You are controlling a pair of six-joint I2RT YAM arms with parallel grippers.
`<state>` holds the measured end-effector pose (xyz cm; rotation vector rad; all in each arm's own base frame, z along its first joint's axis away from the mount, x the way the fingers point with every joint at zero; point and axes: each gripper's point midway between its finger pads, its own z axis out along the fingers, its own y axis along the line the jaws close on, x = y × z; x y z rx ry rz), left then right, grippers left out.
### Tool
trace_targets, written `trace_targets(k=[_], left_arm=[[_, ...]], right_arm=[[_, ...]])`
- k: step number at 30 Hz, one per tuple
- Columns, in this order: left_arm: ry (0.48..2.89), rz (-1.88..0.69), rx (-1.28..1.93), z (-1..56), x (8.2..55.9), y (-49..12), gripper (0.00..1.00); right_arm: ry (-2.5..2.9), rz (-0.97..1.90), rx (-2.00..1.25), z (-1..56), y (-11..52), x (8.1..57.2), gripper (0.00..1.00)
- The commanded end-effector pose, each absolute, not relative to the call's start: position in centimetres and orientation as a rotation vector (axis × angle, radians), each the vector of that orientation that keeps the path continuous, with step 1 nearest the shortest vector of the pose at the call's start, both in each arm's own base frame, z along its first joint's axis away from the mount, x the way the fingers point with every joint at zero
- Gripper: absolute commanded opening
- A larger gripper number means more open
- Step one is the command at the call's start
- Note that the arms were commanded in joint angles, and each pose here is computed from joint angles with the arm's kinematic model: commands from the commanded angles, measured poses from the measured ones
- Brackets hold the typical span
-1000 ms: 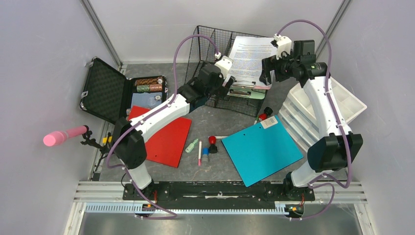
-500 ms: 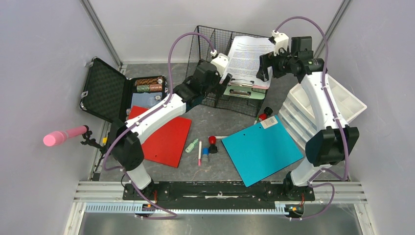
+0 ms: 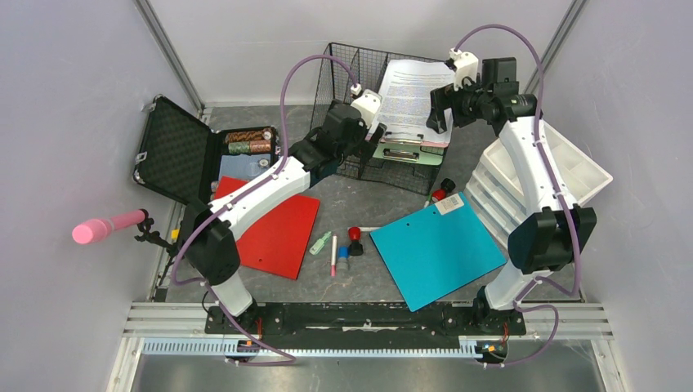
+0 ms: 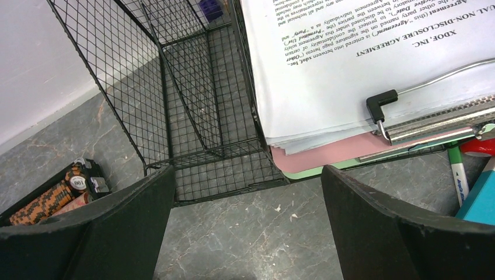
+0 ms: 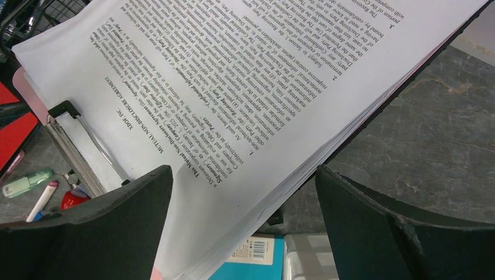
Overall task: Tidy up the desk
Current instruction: Place the folder in the storage box.
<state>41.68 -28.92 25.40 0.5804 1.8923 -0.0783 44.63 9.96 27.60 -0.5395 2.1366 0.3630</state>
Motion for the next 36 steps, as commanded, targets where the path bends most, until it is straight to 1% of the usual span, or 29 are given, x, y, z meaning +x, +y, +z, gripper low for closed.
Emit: trace_targets(k=[1,8,14,20,23,25,28,30,36], left_arm=[[1.826,-0.089,0.520,28.4,42.0,-28.1,1.00],[1.834,-0.102,0.512,28.1,42.0,-28.1,1.00],[1.836,-0.105,0.509,28.2,42.0,-28.0,1.00],[1.837,-0.107,0.505,28.3,42.0,-28.0,1.00],[1.836,-0.106,0.504,28.3,42.0,-27.9,1.00],[1.835,-0.109,0.502,28.4,42.1,-27.9,1.00],[1.836,-0.112,0.499,28.4,42.1,-27.9,1.00],[1.835,-0.116,0.498,28.4,42.0,-27.9,1.00],[1.835,-0.120,0.500,28.4,41.8,-27.8,1.00]], right_arm=[[2.016,0.278,-0.574,30.7,10.2,45.5,0.98],[1.950,0.222,-0.557,32.2,9.6,45.2,0.98],[1.910,0.214,-0.605,32.9,11.1,45.2,0.98],[1.922,0.156,-0.654,32.1,12.3,46.4,0.94],[1.960,0.110,-0.677,30.6,12.3,47.0,0.90],[1.994,0.076,-0.697,29.2,12.2,47.2,0.85],[2.053,0.032,-0.723,27.2,12.0,47.4,0.77],[2.086,0.010,-0.736,26.0,11.8,47.5,0.70],[2.182,0.004,-0.773,23.3,11.6,47.4,0.63]])
